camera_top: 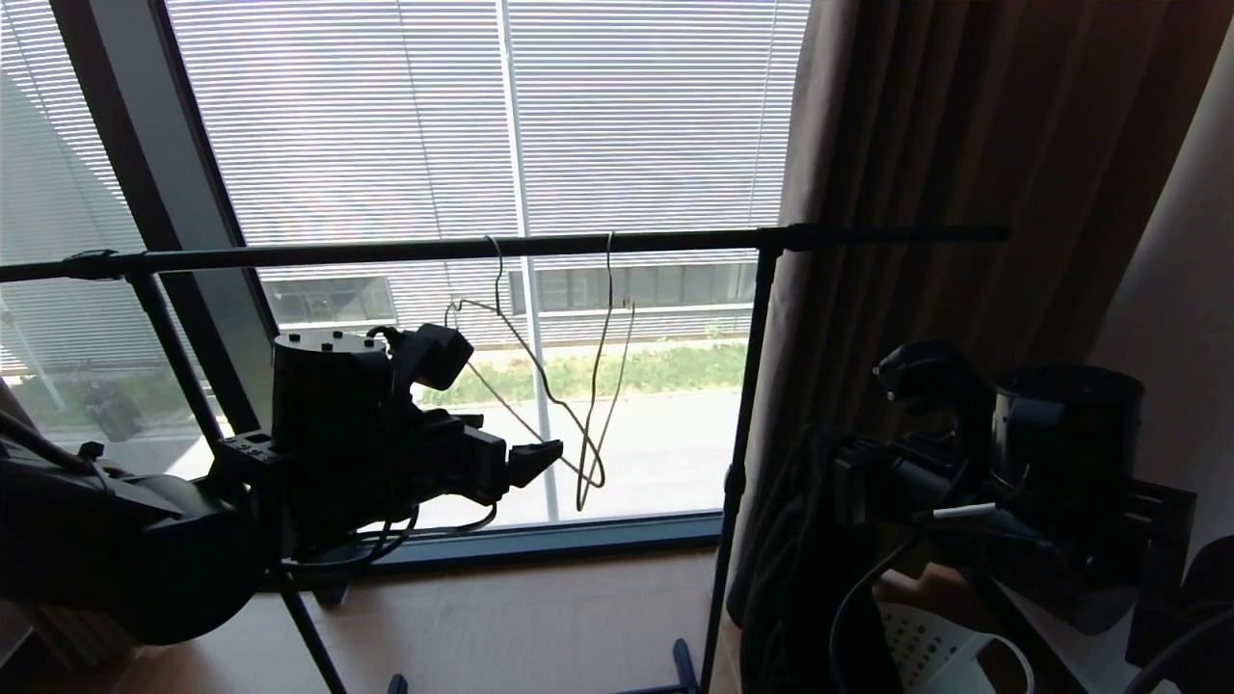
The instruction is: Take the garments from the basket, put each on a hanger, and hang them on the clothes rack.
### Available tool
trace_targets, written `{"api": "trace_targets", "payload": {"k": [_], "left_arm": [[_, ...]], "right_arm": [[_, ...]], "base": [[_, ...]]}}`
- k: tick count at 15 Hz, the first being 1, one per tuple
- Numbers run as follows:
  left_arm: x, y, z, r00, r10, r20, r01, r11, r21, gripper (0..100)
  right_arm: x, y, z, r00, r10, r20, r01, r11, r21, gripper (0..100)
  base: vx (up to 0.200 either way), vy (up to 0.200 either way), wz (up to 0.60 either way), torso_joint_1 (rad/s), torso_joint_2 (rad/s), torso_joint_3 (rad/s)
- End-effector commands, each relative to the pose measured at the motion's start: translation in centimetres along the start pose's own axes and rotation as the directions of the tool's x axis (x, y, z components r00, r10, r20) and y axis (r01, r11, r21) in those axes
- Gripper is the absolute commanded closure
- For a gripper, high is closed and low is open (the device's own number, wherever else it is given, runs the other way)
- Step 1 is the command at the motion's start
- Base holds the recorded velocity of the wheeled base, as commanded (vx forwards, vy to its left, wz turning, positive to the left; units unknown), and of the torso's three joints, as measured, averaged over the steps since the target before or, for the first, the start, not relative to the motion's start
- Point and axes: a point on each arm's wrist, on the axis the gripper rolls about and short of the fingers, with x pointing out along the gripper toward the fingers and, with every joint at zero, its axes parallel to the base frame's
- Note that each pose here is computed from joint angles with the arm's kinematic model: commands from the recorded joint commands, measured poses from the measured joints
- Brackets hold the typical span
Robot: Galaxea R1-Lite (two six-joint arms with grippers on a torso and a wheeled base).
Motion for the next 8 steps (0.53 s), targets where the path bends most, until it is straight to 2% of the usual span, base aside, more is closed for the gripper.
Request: {"api": "trace_targets", "payload": {"k": [1,5,7,8], "left_arm": [[-0.1,-0.2,-0.1,0.999,0.022,0.027,-0.023,1.0,0.004,0],[0.4,-0.3,1.5,0.994,0.07,0.078,-0.07,0.997,-0.013,0],[2.5,0.1,2.0,0.986,0.14,0.086,-0.139,0.99,-0.026,0],[3.1,0.2,2.2,0.985,0.146,0.091,-0.144,0.989,-0.028,0]], "right_arm": [[0.5,0.1,-0.4,1.0,0.0,-0.017,0.0,1.0,-0.006,100],[0.5,0.1,-0.5,1.0,0.0,-0.019,0.0,1.0,-0.006,100],[0.5,0.2,-0.4,1.0,0.0,-0.016,0.0,1.0,-0.005,100],[0.5,0.2,-0.5,1.0,0.001,-0.019,-0.001,1.0,-0.006,100]], "base": [[0.0,0.0,0.0,0.0,0.0,0.0],[0.0,0.0,0.0,0.0,0.0,0.0],[0.0,0.0,0.0,0.0,0.0,0.0],[0.0,0.0,0.0,0.0,0.0,0.0]]}}
